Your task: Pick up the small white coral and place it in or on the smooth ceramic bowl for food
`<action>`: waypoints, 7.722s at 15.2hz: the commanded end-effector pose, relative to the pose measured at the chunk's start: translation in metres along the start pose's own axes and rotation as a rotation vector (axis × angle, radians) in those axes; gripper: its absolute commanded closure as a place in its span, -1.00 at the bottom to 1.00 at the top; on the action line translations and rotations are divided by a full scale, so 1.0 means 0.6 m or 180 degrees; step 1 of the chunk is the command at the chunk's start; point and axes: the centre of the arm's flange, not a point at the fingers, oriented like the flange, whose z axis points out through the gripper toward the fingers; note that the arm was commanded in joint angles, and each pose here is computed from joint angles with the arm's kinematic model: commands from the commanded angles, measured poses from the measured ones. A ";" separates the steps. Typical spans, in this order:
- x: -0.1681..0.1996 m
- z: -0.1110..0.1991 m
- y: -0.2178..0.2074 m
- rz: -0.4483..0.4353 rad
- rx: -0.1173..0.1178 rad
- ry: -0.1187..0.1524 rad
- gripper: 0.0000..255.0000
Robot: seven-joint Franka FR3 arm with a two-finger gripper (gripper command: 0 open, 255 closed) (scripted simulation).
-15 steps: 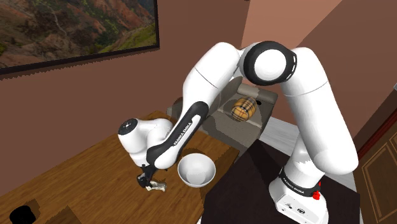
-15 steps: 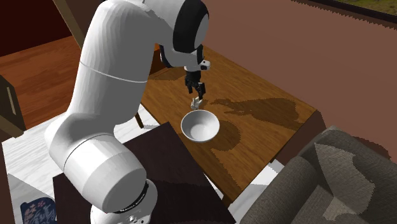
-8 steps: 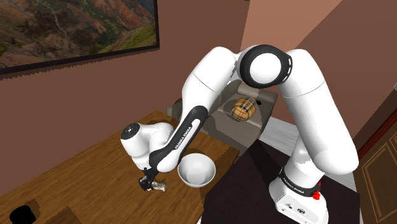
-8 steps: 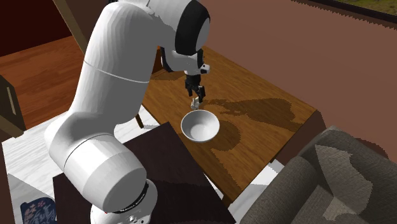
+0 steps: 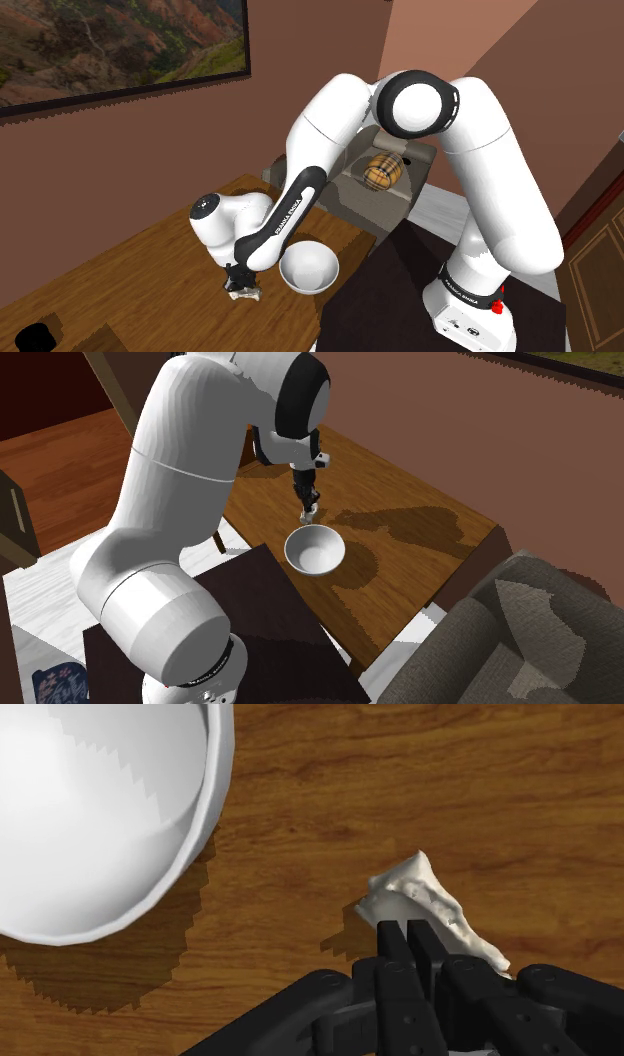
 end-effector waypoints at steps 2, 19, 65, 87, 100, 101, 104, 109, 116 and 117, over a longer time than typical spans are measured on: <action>0.000 0.000 0.000 0.0000 0.0000 0.0000 1.00; 0.079 0.082 -0.045 -0.0665 0.0118 -0.0286 -1.00; 0.046 -0.159 0.028 -0.0665 0.0118 -0.0286 1.00; -0.125 -0.023 0.272 -0.0665 0.0118 -0.0286 1.00; -0.121 0.028 0.261 -0.0665 0.0118 -0.0286 1.00; -0.121 0.028 0.261 -0.0665 0.0118 -0.0286 -1.00; -0.121 0.028 0.261 -0.0665 0.0118 -0.0286 -1.00; -0.115 -0.038 0.262 -0.0665 0.0118 -0.0286 -1.00; -0.113 -0.055 0.263 -0.0665 0.0118 -0.0286 -1.00; -0.113 -0.055 0.263 -0.0665 0.0118 -0.0286 -1.00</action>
